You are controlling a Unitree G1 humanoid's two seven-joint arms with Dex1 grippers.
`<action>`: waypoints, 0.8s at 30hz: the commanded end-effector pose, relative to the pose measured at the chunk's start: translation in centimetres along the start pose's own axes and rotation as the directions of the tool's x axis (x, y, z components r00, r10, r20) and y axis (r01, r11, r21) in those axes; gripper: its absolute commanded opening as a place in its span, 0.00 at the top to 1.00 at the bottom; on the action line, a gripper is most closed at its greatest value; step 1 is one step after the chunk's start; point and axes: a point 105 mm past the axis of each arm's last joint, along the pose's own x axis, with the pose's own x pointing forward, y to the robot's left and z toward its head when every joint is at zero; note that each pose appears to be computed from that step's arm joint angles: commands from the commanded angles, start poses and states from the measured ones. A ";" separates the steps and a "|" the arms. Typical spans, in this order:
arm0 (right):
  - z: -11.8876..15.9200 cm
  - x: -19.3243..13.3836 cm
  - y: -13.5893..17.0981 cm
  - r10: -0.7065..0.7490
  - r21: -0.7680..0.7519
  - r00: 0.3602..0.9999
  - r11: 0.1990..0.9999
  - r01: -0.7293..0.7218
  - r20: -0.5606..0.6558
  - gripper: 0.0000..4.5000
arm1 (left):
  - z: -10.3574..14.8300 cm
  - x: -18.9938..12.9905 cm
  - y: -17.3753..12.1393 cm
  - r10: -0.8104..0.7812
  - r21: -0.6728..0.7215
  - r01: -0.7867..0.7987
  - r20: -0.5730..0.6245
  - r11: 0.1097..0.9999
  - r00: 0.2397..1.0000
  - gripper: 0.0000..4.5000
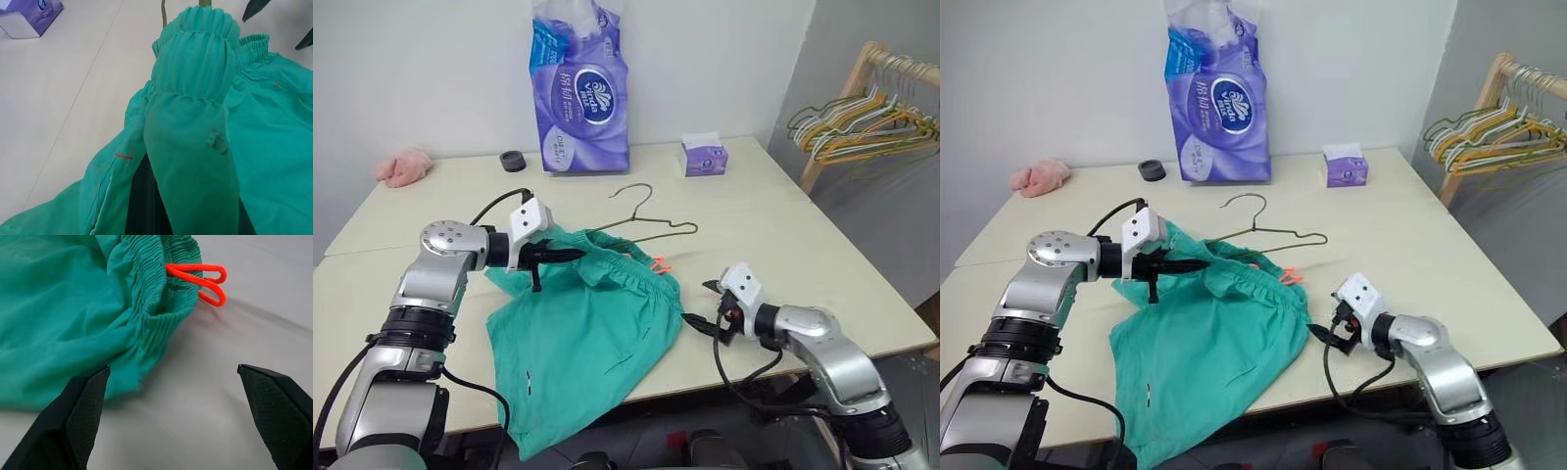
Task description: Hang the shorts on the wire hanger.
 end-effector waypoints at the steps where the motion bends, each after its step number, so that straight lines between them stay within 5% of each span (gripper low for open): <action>1: 0.3 1.0 -0.3 -0.034 0.045 0.999 0.998 0.034 -0.007 0.01 | 1.6 -0.8 1.0 0.040 0.043 -0.041 0.034 0.998 0.999 1.00; 7: 0.1 2.9 -0.4 -0.049 0.115 0.998 0.992 0.052 -0.028 0.05 | 1.8 -0.8 1.1 0.046 0.043 -0.048 0.041 0.998 0.998 1.00; 10: 0.1 3.2 -0.6 -0.066 0.128 0.997 0.989 0.071 -0.039 0.21 | 1.8 -0.8 1.1 0.053 0.042 -0.054 0.044 0.998 0.998 1.00; 20: 0.8 3.4 -1.9 -0.163 0.106 0.987 0.981 0.163 -0.008 1.00 | 2.2 -1.4 1.2 0.073 0.001 -0.074 0.083 0.997 0.994 1.00; 24: 1.2 1.9 -5.6 -0.323 0.058 0.946 0.945 0.322 0.011 1.00 | 3.0 -2.9 -0.2 -0.012 -0.117 0.026 0.122 0.993 0.992 1.00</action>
